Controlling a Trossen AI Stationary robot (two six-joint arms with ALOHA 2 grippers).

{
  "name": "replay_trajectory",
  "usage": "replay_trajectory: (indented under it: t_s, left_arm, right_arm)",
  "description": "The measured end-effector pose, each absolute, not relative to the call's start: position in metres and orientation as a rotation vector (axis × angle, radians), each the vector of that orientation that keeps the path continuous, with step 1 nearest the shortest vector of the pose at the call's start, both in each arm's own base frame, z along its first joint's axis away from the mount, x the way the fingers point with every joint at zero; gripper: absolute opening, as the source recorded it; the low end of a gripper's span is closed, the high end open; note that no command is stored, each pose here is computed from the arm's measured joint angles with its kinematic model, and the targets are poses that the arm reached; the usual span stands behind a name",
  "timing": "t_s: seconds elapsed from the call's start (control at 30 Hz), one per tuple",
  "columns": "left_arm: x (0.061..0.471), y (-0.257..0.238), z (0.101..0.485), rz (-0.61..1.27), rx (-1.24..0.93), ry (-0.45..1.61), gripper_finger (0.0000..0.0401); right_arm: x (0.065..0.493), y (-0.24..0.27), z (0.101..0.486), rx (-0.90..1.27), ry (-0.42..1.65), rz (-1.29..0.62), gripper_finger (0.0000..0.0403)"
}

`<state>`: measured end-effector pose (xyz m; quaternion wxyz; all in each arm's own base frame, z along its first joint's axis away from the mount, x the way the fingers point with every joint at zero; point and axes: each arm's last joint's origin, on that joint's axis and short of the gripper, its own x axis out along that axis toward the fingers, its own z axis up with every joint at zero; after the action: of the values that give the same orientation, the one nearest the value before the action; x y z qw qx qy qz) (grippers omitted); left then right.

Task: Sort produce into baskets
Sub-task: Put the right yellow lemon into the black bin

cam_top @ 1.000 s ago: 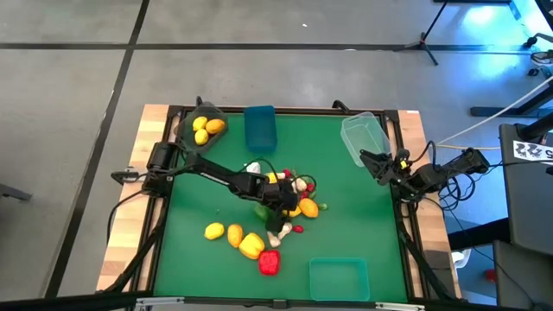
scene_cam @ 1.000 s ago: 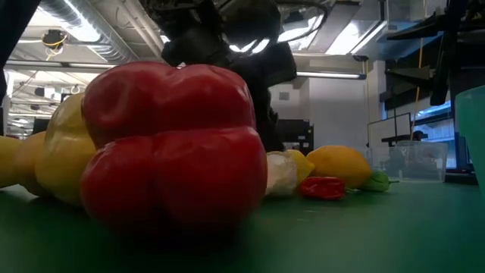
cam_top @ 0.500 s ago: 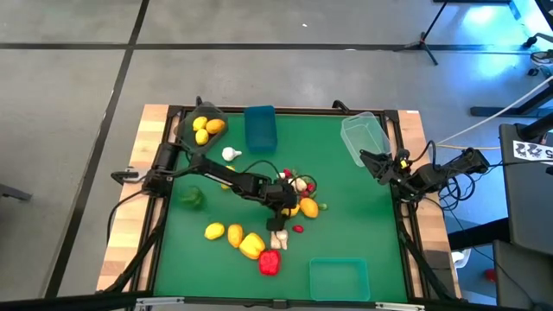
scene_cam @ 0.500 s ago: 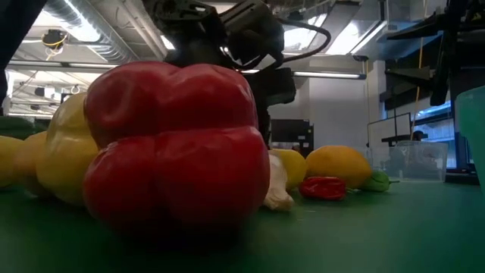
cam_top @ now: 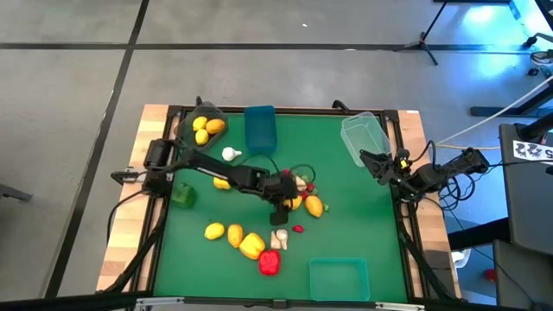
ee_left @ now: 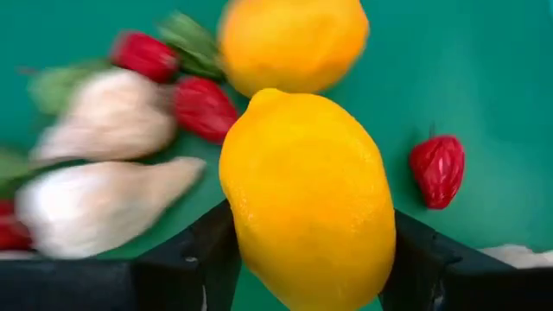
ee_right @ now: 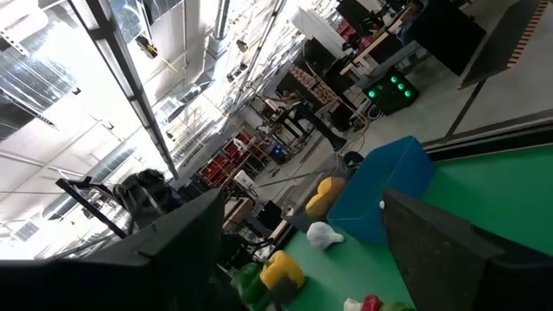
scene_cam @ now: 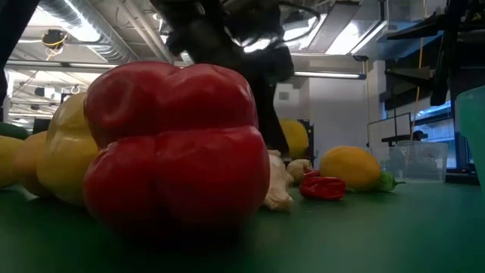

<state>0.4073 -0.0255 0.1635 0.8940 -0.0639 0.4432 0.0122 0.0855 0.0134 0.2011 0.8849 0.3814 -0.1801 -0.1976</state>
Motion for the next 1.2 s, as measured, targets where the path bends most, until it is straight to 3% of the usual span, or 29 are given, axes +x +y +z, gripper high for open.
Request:
replay_trajectory:
  t_s: [0.2,0.53,0.83,1.2]
  left_arm:
    - [0.380,0.017,0.222,0.192,-0.273,0.881,0.0215]
    - [0.277,0.098,0.292,0.744,-0.368,0.993,0.0217]
    - [0.197,0.139,0.298,1.212,-0.667,1.179,0.0217]
    - [0.157,0.165,0.253,1.381,-0.802,1.297,0.0218]
  right_arm:
    - [0.086,0.013,0.201,0.792,-0.373,-0.412,0.0303]
    - [0.086,0.013,0.200,0.788,-0.368,-0.413,0.0303]
    - [0.086,0.014,0.198,0.773,-0.349,-0.420,0.0303]
    - [0.087,0.014,0.197,0.763,-0.337,-0.424,0.0303]
